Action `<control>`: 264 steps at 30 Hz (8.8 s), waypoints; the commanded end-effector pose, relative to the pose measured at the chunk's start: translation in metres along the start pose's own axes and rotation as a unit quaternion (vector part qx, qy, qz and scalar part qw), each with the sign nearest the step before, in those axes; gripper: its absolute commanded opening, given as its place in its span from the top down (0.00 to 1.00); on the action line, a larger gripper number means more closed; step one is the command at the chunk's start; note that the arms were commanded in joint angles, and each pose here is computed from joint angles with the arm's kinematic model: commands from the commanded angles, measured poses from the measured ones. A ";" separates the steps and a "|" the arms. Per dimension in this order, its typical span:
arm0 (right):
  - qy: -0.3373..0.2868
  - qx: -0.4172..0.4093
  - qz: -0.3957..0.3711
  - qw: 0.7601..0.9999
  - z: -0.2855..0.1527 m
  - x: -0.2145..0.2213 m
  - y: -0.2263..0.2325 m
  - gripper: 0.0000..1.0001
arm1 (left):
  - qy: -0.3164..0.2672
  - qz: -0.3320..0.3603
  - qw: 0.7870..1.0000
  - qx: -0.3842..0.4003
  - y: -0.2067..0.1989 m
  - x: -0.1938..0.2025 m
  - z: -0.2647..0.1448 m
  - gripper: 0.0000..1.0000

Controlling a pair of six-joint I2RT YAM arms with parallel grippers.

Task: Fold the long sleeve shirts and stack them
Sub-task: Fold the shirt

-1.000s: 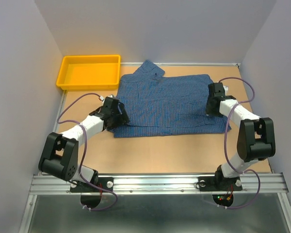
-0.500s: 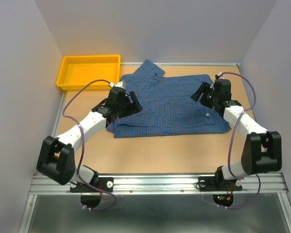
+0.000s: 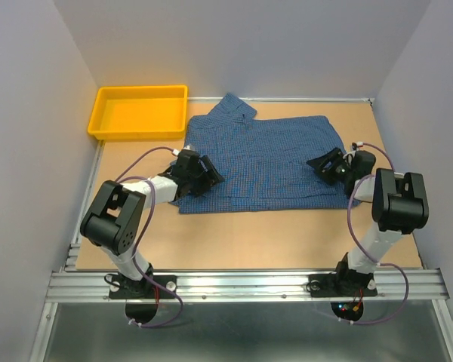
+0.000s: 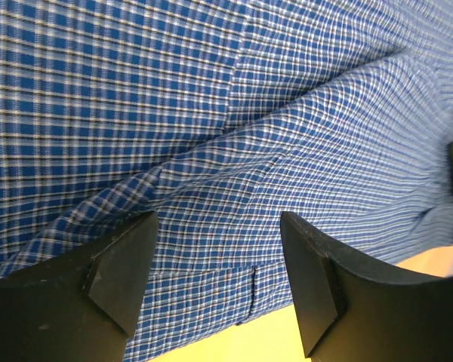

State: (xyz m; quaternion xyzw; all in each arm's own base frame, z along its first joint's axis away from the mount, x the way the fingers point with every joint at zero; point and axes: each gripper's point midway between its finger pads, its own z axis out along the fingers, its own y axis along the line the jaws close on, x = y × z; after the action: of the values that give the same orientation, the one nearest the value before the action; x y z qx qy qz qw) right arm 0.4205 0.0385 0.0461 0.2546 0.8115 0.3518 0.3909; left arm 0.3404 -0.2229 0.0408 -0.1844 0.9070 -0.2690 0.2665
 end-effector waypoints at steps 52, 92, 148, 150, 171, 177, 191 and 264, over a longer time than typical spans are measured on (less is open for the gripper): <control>0.368 0.316 -0.191 0.853 -0.178 0.241 0.002 0.28 | 0.144 0.144 0.949 -0.239 0.117 0.096 -0.106 0.21; -0.006 0.305 -0.139 0.942 -0.034 -0.110 -0.007 0.44 | -0.096 0.249 0.945 -0.192 0.025 -0.217 -0.003 0.24; 0.133 0.241 -0.233 0.933 0.036 -0.060 -0.055 0.74 | -0.022 0.260 0.951 -0.168 0.052 -0.186 0.070 0.60; 0.130 0.244 -0.235 0.932 0.036 -0.063 -0.055 0.84 | -0.023 0.261 0.950 -0.170 0.052 -0.187 0.070 0.66; 0.029 0.226 -0.234 0.945 -0.001 -0.112 0.014 0.99 | -0.076 0.275 0.943 -0.171 0.025 -0.209 0.008 1.00; 0.022 0.231 -0.215 0.949 -0.023 -0.099 0.018 1.00 | -0.087 0.263 0.944 -0.179 0.027 -0.202 -0.016 1.00; -0.034 0.253 -0.165 0.953 -0.074 -0.088 0.028 1.00 | -0.117 0.241 0.947 -0.176 0.029 -0.175 -0.081 1.00; 0.049 0.196 -0.109 0.973 -0.158 0.002 0.062 0.33 | -0.077 0.124 0.983 -0.108 0.044 -0.068 -0.152 0.21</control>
State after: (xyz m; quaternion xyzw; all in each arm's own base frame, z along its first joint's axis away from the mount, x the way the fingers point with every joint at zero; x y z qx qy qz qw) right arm 0.2755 0.0034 0.1486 0.2789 0.9001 0.1084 0.3168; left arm 0.2691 -0.0882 0.1328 -0.1216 0.9371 -0.1039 0.3102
